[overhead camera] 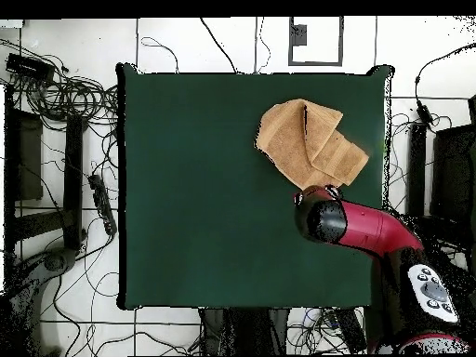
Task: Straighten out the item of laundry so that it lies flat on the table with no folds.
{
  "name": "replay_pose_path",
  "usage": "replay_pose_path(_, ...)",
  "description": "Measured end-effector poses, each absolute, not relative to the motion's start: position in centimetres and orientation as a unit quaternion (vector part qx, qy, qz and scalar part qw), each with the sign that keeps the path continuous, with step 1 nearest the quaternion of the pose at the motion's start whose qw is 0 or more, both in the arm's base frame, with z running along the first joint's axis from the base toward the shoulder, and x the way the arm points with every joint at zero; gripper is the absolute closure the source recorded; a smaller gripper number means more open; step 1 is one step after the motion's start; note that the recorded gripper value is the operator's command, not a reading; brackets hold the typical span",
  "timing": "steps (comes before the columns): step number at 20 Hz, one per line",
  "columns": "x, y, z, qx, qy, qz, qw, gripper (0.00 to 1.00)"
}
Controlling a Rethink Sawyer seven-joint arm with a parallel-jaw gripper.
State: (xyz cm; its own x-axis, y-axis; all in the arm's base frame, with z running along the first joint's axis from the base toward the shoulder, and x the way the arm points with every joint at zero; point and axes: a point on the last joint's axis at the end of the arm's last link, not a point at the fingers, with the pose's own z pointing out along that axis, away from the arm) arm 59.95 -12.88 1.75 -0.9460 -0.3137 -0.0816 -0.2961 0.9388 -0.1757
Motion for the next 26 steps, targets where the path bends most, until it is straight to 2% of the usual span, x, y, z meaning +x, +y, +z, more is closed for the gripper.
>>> replay_pose_path(19, 56.6, -15.1, -4.4, -0.112, 0.993, -0.03, 0.025, 0.0)
replay_pose_path(26, 56.8, -15.5, -4.3, -0.104, 0.994, -0.02, 0.03, 0.0)
